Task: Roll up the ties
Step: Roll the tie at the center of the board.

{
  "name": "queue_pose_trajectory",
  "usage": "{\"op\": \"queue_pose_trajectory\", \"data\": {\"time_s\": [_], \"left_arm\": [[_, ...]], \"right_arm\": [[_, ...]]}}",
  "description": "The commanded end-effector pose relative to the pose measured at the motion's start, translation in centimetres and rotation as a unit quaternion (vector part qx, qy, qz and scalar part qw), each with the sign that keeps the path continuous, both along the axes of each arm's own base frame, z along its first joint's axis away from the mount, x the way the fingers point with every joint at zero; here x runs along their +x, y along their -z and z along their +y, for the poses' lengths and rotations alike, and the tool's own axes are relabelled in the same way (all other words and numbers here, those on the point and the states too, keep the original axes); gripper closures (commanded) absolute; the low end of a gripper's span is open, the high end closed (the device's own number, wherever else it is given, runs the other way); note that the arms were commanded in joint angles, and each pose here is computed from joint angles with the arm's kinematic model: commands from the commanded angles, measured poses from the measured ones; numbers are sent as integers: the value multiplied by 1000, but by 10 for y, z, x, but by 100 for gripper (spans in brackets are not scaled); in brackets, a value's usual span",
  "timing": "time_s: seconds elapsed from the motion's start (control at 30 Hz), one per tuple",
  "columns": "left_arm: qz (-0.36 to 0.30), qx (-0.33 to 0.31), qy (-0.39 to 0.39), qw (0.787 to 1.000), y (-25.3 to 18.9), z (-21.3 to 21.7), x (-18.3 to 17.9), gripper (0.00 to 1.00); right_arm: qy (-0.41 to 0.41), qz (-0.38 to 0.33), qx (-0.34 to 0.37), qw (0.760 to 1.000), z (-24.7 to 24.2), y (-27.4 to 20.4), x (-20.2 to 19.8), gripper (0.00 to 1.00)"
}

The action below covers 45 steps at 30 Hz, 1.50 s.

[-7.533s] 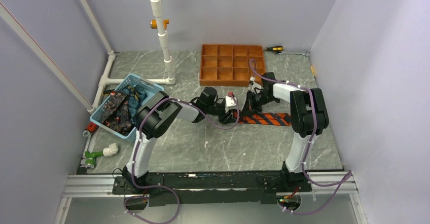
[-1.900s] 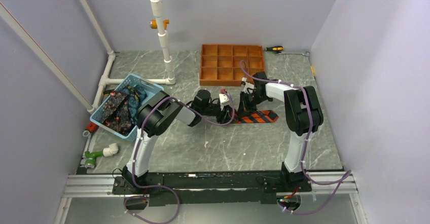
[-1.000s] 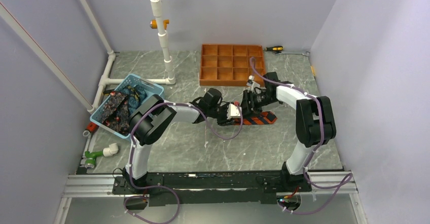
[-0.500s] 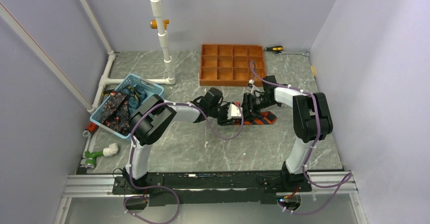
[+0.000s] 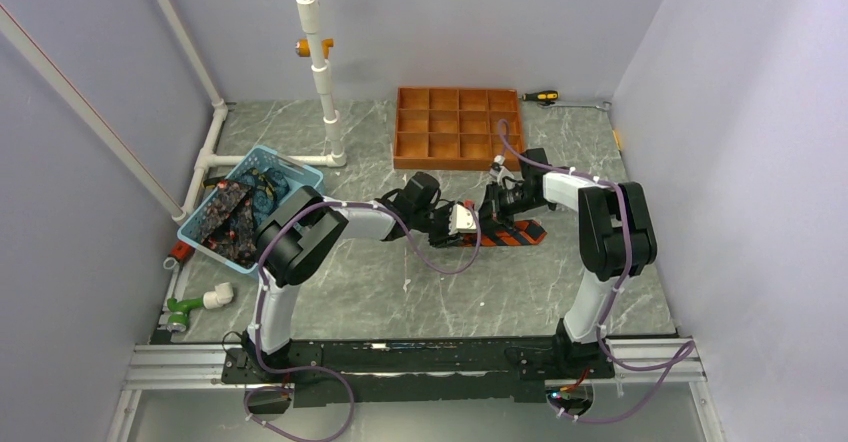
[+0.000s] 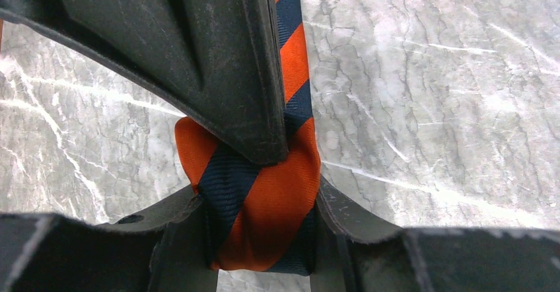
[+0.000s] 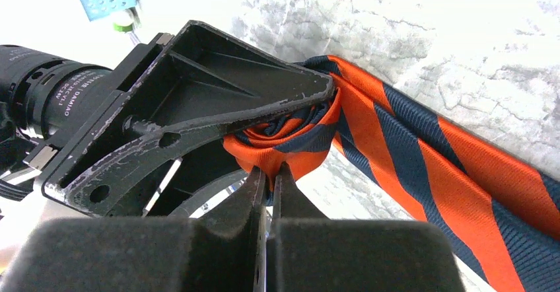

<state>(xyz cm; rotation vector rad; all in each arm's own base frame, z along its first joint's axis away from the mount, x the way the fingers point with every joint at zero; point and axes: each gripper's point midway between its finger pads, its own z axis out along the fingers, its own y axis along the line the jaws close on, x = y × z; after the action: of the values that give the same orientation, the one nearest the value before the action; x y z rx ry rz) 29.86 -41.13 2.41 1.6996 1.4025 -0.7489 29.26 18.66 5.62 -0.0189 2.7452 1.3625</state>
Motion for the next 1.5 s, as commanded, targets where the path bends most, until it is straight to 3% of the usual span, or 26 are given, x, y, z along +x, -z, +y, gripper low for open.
{"op": "queue_pose_trajectory", "data": {"time_s": [0.0,0.13,0.3,0.63,0.83,0.97,1.13,1.2,1.23,1.3,1.37,1.47], "left_arm": [[140,153,-13,978,92,66,-58,55],[143,66,-15,987,54,37,-46,42],[138,-30,7,990,12,4,-38,32],[116,-109,31,987,-11,-30,-23,31],[132,-144,-9,981,-11,-44,-9,34],[137,-132,-35,981,3,-50,-3,37],[155,-91,-63,982,30,-35,-8,52],[152,-73,-74,983,32,-18,-12,63],[153,-33,-95,983,35,4,-17,77],[155,23,-117,981,41,24,-19,87],[162,54,-119,978,43,40,-24,95],[171,86,-128,973,48,59,-29,100]], "right_arm": [[-7,-22,-107,994,-29,48,5,100],[-21,7,-178,984,-52,70,-14,100],[-5,7,-244,970,-73,81,0,100],[-9,3,-292,957,-81,90,31,100],[-49,7,-320,946,-71,97,23,100],[-59,8,-306,950,-63,99,20,100],[-73,-7,-245,967,-35,93,24,100],[-81,-20,-215,973,-21,88,23,100],[-85,-28,-191,978,-8,84,23,100],[-86,-31,-168,982,4,81,22,100],[-88,-38,-152,984,11,77,23,92],[-92,-50,-139,985,11,63,26,70]]}}
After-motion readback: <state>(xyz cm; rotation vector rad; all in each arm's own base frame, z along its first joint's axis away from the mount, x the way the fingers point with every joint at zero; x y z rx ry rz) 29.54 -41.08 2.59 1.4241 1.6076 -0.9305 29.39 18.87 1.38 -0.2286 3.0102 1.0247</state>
